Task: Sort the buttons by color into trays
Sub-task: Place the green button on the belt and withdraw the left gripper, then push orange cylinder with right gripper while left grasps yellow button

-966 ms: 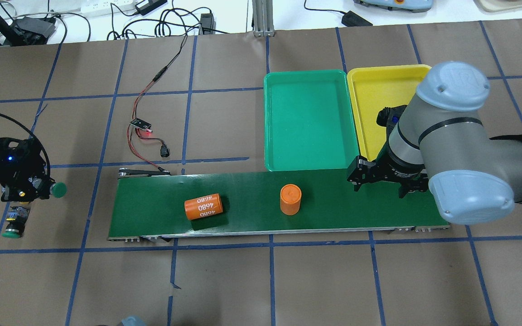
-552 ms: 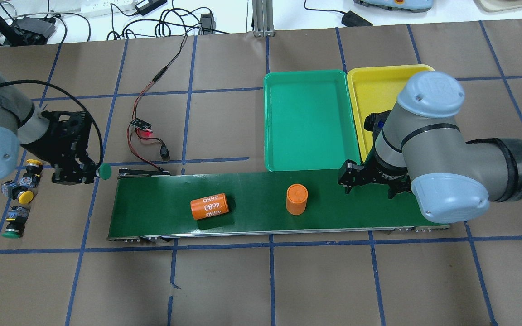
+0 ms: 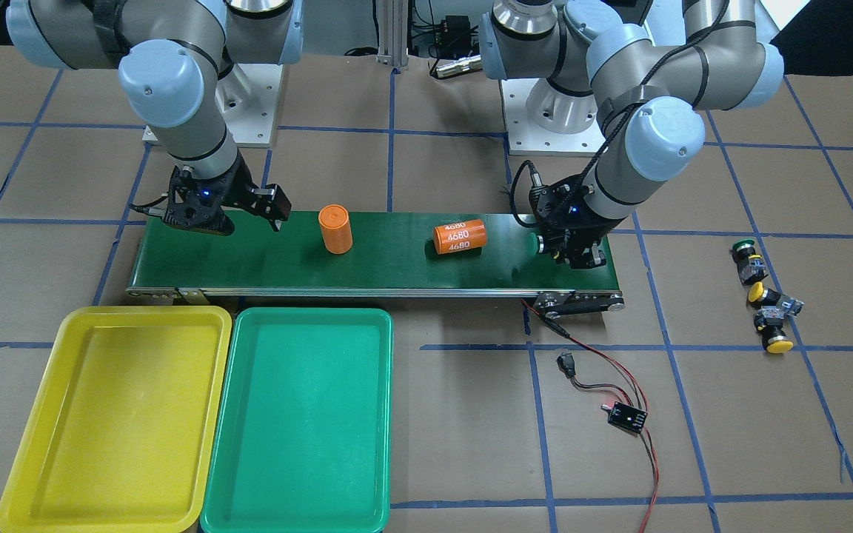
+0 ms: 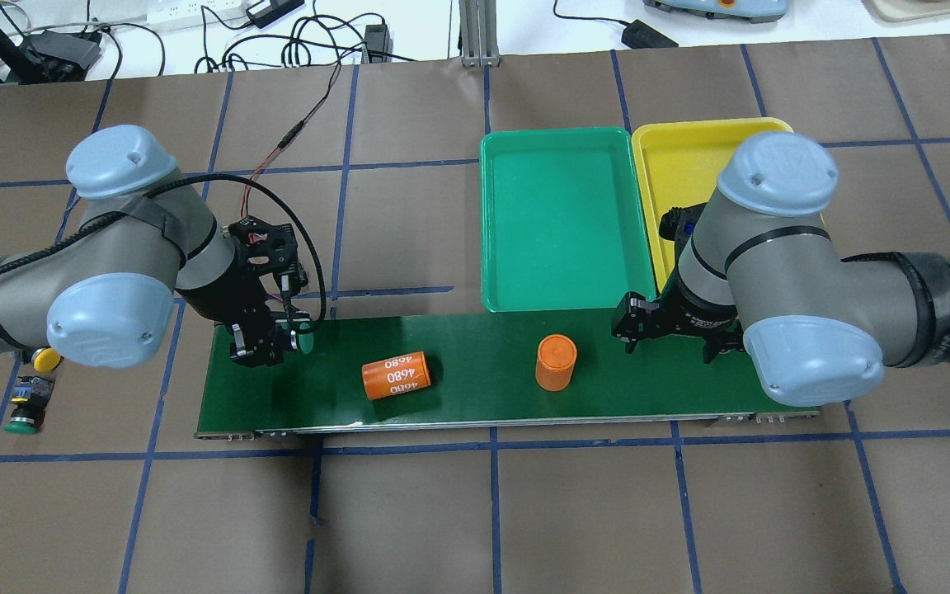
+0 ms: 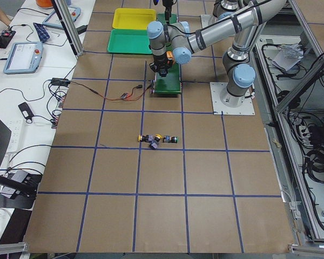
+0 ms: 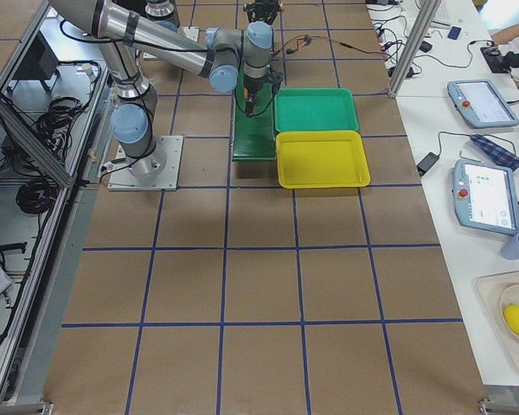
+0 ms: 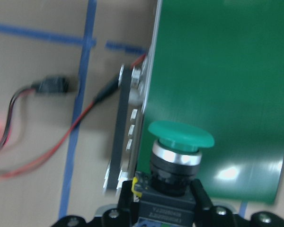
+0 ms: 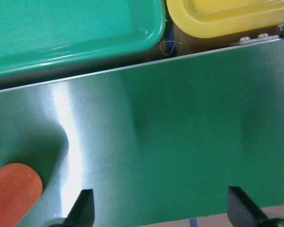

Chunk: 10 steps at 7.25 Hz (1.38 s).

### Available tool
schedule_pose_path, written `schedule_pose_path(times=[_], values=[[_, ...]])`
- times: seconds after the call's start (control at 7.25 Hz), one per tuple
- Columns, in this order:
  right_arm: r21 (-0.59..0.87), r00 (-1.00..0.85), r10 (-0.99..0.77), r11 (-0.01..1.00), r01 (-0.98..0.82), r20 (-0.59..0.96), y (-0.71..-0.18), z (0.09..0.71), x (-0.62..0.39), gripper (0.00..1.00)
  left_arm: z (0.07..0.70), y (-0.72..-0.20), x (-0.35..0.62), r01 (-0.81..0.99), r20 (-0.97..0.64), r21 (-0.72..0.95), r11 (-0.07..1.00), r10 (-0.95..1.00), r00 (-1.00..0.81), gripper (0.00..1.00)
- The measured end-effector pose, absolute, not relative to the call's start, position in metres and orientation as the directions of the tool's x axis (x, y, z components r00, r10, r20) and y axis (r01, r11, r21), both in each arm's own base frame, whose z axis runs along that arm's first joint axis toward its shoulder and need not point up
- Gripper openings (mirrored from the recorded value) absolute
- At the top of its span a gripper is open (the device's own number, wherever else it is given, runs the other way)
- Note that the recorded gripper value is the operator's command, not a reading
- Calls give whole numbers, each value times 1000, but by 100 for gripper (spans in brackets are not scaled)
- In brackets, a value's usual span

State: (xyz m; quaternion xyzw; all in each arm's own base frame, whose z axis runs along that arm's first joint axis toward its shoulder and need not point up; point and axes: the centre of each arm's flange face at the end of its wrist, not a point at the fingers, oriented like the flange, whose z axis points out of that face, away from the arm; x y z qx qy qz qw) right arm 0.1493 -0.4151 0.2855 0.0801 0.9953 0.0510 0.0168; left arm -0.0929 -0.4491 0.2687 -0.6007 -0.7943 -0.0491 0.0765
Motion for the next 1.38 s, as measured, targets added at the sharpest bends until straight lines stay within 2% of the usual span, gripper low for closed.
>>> schedule_pose_path(times=[0.14,0.55,0.83,1.38], values=[[106,-987,161,982,158,-25,-415,285,149,100,264,-441,-96,959,184,-8,282,943,-276,100],[107,-986,162,981,159,-24,-415,285,149,100,272,-444,-73,944,161,-12,329,933,-323,100],[110,-986,163,981,159,-24,-414,285,149,100,290,-450,-14,928,122,-30,371,923,-365,100],[144,-986,165,976,161,-15,-408,282,149,100,296,-439,160,745,106,-93,661,750,-652,100]])
